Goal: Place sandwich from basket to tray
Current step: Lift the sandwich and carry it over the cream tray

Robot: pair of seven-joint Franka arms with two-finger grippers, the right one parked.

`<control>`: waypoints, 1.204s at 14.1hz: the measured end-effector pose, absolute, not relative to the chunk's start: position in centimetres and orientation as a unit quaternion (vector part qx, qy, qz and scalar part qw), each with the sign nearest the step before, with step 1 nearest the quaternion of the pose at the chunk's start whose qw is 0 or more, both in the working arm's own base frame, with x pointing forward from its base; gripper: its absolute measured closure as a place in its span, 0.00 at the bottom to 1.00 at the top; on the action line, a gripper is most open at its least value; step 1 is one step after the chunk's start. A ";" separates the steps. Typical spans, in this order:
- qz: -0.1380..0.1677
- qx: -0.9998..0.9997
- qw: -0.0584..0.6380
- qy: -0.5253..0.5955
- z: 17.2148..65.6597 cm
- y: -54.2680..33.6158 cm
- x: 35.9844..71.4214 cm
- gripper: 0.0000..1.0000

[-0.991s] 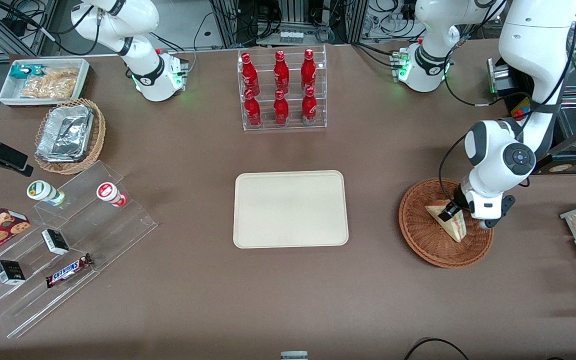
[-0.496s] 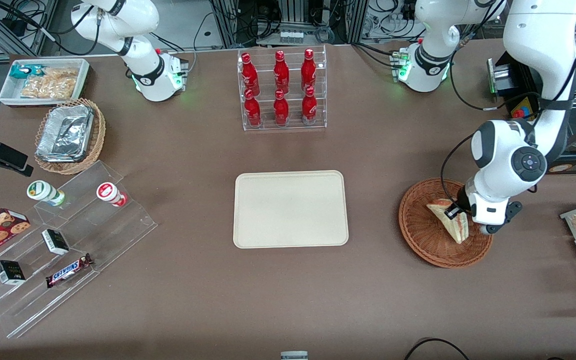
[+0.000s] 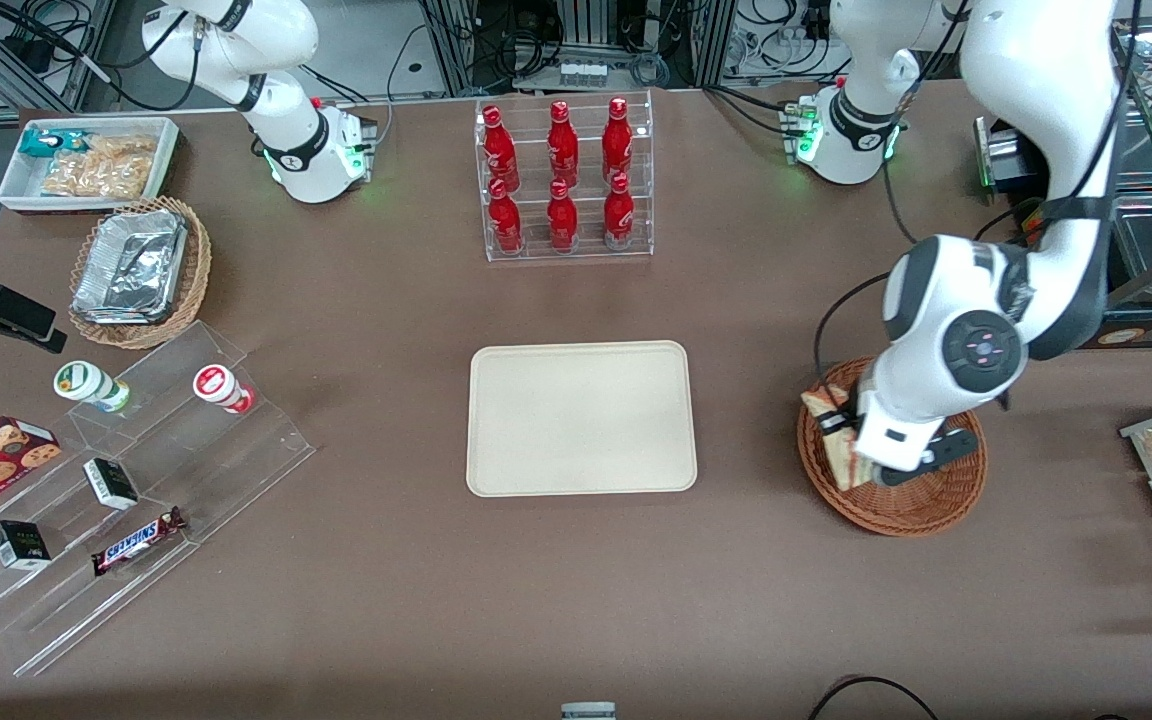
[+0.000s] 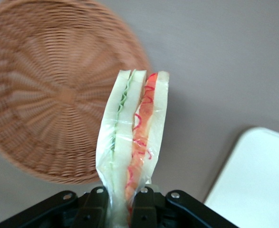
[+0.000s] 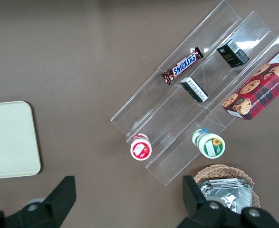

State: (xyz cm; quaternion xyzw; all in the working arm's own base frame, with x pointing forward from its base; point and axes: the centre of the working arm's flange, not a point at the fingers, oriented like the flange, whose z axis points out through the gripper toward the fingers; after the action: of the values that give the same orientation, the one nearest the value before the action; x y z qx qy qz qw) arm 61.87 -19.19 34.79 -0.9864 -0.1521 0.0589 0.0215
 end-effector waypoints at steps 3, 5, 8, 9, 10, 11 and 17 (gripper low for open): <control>0.065 -0.993 0.018 -0.101 32.9 -25.3 61.5 0.85; 0.068 -0.995 0.006 -0.073 32.4 -29.7 60.7 0.85; 0.075 -0.996 -0.011 -0.050 31.3 -36.0 59.4 0.85; 0.077 -0.996 -0.013 -0.048 30.7 -38.0 58.8 0.85; 0.079 -0.996 -0.014 -0.045 30.0 -40.1 58.1 0.85; 0.080 -0.996 -0.014 -0.041 29.3 -42.3 57.2 0.85; 0.062 -0.997 -0.004 -0.038 26.6 -50.3 53.5 0.85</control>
State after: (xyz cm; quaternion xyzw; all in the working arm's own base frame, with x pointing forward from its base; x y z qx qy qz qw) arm 53.50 -50.26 26.62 -0.9974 -0.0378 0.0617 -0.0044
